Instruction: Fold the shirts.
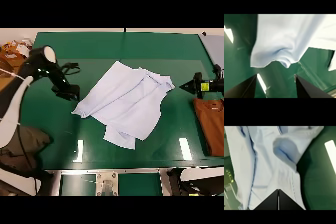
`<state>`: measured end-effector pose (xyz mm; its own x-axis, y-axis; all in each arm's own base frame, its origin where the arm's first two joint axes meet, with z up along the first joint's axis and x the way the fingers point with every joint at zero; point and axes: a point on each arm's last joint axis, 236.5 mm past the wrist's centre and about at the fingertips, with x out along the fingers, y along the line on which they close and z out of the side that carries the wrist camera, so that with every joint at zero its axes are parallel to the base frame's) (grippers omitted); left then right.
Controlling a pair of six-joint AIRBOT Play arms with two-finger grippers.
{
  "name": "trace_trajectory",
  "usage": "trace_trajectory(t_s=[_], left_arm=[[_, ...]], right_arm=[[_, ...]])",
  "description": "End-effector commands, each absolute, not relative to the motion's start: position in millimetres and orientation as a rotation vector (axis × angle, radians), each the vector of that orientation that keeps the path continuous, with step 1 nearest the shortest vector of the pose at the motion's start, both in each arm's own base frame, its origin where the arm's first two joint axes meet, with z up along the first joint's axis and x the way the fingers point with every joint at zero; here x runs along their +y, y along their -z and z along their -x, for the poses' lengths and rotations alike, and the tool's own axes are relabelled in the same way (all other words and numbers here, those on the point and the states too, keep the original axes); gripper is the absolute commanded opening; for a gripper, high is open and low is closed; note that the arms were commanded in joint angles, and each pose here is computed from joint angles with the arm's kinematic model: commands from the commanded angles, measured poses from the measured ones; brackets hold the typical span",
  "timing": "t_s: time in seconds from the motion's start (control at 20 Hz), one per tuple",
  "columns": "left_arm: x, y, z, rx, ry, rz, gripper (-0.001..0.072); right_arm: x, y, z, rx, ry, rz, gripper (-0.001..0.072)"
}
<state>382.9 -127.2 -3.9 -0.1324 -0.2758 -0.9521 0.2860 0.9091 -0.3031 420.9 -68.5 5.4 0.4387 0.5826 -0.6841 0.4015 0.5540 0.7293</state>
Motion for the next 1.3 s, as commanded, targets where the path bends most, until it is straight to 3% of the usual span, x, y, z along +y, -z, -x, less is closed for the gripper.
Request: trace_trajectory(t_s=[0.0, 0.05, 0.15, 0.2, 0.4, 0.6, 0.65, 0.7, 0.75, 0.95, 1.15, 1.25], left_arm=[[-96.9, -17.1, -402.3, 1.532, 0.472, 0.099, 0.0557], [-90.0, -18.6, -406.8, 1.516, 0.470, 0.133, 0.0557], [-71.2, -20.0, -415.3, 1.488, 0.434, 0.187, 0.0557], [-60.9, -20.0, -416.7, 1.484, 0.416, 0.203, 0.0557], [-36.0, -20.3, -419.4, 1.475, 0.369, 0.247, 0.0557], [-35.9, -21.9, -422.1, 1.458, 0.383, 0.254, 0.0557], [-37.6, -22.8, -423.3, 1.451, 0.388, 0.260, 0.0557], [-37.8, -22.9, -424.0, 1.448, 0.390, 0.260, 0.0556], [-37.6, -22.9, -424.8, 1.444, 0.392, 0.255, 0.0556], [-37.0, -23.8, -423.4, 1.442, 0.405, 0.237, 0.0556], [-38.5, -23.5, -425.9, 1.432, 0.407, 0.243, 0.0557], [-57.5, -17.2, -417.3, 1.454, 0.465, 0.329, 0.0556]], right_arm=[[-28.2, 8.2, -349.8, 1.204, -0.123, -1.065, 0.0021], [-7.0, 17.5, -325.0, 1.234, -0.123, -1.082, 0.0122], [33.7, 39.5, -279.8, 1.320, -0.135, -1.146, 0.0550], [54.0, 53.2, -259.5, 1.365, -0.140, -1.180, 0.0570], [101.1, 101.5, -204.0, 1.520, -0.113, -1.191, 0.0569], [122.3, 115.6, -219.0, 1.462, -0.080, -1.172, 0.0567], [131.3, 114.8, -225.3, 1.450, -0.091, -1.188, 0.0537], [141.0, 112.5, -230.3, 1.448, -0.139, -1.167, 0.0261], [144.5, 110.9, -235.0, 1.448, -0.182, -1.120, 0.0033], [97.1, 81.0, -270.1, 1.418, -0.178, -1.021, 0.0015], [-31.3, 54.4, -291.4, 1.367, 0.126, -0.890, 0.0016], [-62.7, 46.6, -302.5, 1.280, 0.199, -0.913, 0.0017]])
